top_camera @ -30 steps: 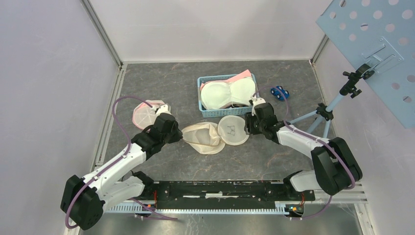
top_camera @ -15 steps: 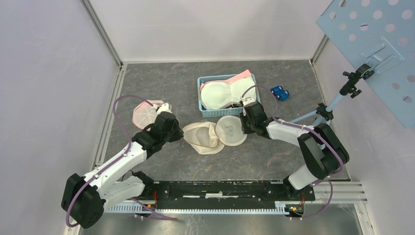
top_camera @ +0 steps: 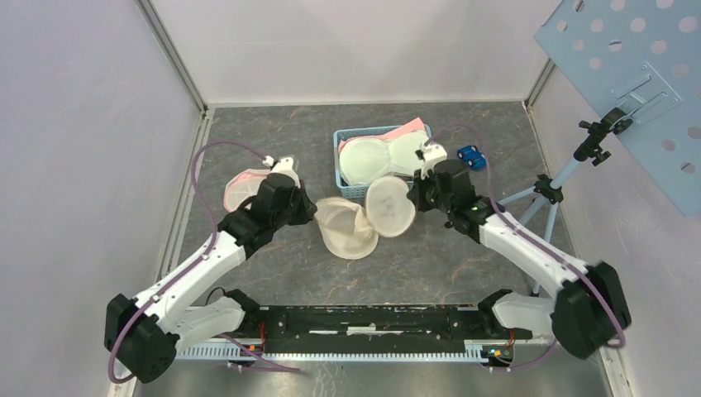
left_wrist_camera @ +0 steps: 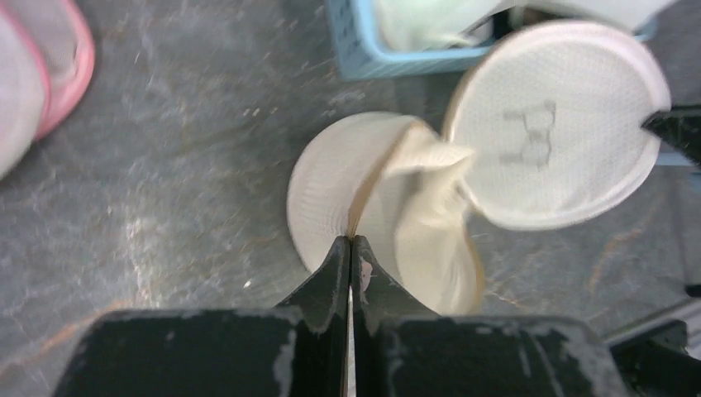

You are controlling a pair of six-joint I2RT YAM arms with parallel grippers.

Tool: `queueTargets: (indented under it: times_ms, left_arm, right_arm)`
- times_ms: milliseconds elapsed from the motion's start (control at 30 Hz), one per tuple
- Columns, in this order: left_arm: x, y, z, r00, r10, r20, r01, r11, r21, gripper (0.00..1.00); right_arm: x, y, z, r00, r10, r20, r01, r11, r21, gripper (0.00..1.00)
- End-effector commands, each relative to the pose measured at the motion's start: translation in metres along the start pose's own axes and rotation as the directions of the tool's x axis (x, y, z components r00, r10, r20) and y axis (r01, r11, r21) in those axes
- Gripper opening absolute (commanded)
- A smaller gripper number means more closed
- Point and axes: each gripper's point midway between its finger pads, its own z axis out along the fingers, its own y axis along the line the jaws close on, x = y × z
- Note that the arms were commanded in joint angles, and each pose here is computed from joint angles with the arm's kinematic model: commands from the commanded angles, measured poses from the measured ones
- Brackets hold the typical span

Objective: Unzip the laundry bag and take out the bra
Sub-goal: Place the laundry bag at the center of the board.

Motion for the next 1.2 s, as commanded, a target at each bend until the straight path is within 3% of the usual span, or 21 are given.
queueTargets:
  times_ms: [0, 100, 233, 433, 633, 1167]
  left_arm:
    - [-0.055, -0.051, -0.043, 0.981, 0.135, 0.142, -0.161, 0.968, 0.190, 0.02]
    - [-0.077, -0.067, -0.068, 0.966, 0.139, 0.216, -0.192, 0.950, 0.247, 0.02]
    - [-0.078, -0.044, -0.066, 0.964, 0.199, 0.177, -0.220, 0.970, 0.107, 0.02]
    - [-0.044, -0.054, -0.042, 0.989, 0.120, 0.085, -0.135, 0.970, 0.203, 0.02]
    - [-0.013, -0.042, -0.012, 0.998, 0.054, 0.044, -0.062, 0.980, 0.192, 0.02]
    - [0.012, -0.035, 0.010, 0.999, 0.022, -0.029, -0.016, 0.984, 0.178, 0.02]
  right_arm:
    - [-0.105, 0.043, -0.064, 0.962, 0.022, 0.273, 0.025, 0.986, -0.167, 0.00]
    - [-0.136, 0.052, -0.100, 0.935, 0.036, 0.353, 0.036, 0.980, -0.195, 0.00]
    - [-0.148, 0.049, -0.121, 0.921, 0.024, 0.389, 0.047, 0.984, -0.171, 0.00]
    - [-0.144, 0.056, -0.117, 0.927, 0.006, 0.375, 0.069, 0.980, -0.187, 0.00]
    - [-0.142, 0.055, -0.116, 0.932, -0.042, 0.359, 0.103, 0.983, -0.153, 0.00]
    - [-0.104, 0.095, -0.079, 0.953, -0.148, 0.265, 0.205, 0.958, -0.202, 0.00]
